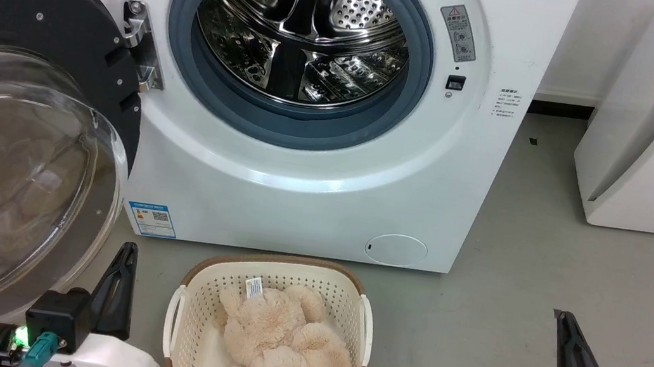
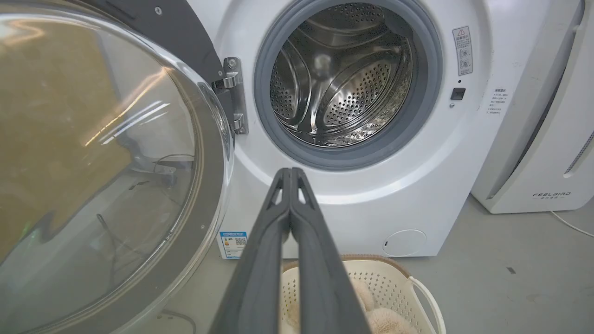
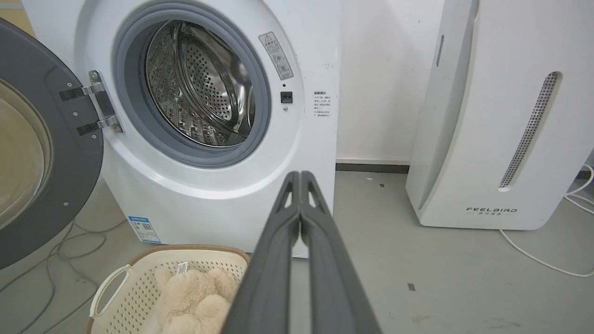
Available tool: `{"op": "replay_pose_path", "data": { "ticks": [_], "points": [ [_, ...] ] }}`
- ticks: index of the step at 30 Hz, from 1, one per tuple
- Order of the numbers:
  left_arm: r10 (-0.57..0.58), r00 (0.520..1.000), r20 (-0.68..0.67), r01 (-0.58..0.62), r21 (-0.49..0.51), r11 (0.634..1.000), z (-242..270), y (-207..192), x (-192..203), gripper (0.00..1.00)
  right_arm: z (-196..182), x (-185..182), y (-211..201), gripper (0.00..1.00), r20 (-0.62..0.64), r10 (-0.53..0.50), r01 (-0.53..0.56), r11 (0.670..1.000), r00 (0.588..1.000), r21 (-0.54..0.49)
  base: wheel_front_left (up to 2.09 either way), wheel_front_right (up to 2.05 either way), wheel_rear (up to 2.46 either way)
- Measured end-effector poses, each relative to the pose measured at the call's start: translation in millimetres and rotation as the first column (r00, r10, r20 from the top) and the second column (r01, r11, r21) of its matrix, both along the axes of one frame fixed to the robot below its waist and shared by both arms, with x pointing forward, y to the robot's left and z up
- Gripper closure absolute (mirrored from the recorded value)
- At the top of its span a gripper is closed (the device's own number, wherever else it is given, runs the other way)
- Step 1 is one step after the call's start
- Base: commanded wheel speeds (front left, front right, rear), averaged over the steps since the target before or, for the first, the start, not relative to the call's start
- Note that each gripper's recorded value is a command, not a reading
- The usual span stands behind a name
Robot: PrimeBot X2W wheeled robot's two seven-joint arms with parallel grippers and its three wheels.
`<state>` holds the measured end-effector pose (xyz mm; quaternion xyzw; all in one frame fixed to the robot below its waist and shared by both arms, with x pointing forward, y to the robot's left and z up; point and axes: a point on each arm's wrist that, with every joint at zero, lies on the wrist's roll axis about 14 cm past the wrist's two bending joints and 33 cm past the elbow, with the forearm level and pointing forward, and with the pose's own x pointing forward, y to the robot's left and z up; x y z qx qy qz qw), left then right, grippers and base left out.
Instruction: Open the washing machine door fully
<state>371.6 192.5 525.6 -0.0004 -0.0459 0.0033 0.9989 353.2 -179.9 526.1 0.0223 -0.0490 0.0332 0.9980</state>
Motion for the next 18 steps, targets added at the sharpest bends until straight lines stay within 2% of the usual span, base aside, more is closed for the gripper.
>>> {"op": "replay_pose_path", "data": {
  "ticks": [18],
  "points": [
    [-0.004,1.0,-0.02,0.005,0.007,1.0,-0.1,-3.6,0.3,1.0,0.9,4.8,3.8,1.0,-0.018,0.012,-0.012,1.0,1.0,-0.013,0.0,0.0,0.0]
  ]
}}
